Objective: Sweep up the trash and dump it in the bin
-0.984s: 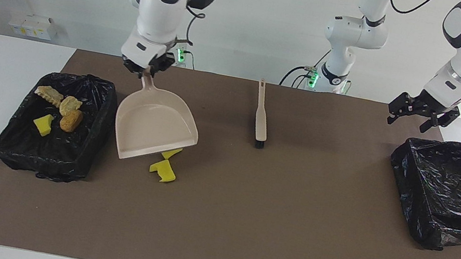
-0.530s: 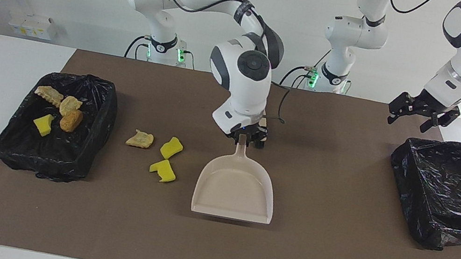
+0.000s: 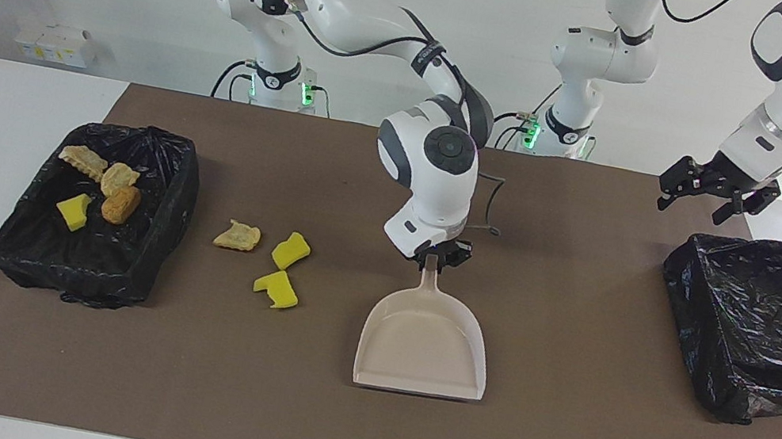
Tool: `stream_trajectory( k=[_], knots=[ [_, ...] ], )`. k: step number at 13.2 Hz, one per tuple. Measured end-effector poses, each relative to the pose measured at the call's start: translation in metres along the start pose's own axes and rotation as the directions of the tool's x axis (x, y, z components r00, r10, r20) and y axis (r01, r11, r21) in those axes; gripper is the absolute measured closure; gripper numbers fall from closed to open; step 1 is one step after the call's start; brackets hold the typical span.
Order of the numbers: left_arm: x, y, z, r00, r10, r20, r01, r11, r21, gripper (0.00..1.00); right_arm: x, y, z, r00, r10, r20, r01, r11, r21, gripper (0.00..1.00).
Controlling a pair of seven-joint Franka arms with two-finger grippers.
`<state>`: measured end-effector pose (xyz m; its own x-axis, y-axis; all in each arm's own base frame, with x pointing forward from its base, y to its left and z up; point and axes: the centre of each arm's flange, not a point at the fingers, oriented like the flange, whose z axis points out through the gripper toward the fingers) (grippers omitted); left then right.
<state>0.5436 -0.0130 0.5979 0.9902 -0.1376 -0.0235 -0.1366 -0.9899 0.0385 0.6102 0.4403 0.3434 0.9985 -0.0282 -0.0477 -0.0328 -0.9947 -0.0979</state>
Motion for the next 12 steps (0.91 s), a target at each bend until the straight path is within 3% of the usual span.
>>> stream_trajectory(
  k=[3, 5, 7, 9, 12],
  knots=[
    [0.000, 0.000, 0.000, 1.000, 0.000, 0.000, 0.000, 1.000, 0.000, 0.00, -0.007, -0.005, -0.040, 1.000, -0.011, -0.014, 0.011, 1.000, 0.006, 0.14],
    [0.000, 0.000, 0.000, 1.000, 0.000, 0.000, 0.000, 1.000, 0.000, 0.00, -0.025, -0.001, -0.079, 1.000, -0.020, 0.010, 0.021, 1.000, -0.018, 0.00],
    [0.000, 0.000, 0.000, 1.000, 0.000, 0.000, 0.000, 1.000, 0.000, 0.00, -0.052, 0.005, -0.112, 0.998, -0.032, 0.050, 0.034, 0.998, -0.045, 0.00],
    [0.000, 0.000, 0.000, 1.000, 0.000, 0.000, 0.000, 1.000, 0.000, 0.00, -0.088, 0.009, -0.135, 0.992, -0.014, 0.127, 0.020, 0.999, -0.048, 0.00],
    [0.000, 0.000, 0.000, 1.000, 0.000, 0.000, 0.000, 1.000, 0.000, 0.00, -0.148, -0.003, -0.120, 0.982, 0.004, 0.191, 0.002, 0.999, -0.034, 0.00]
  ],
)
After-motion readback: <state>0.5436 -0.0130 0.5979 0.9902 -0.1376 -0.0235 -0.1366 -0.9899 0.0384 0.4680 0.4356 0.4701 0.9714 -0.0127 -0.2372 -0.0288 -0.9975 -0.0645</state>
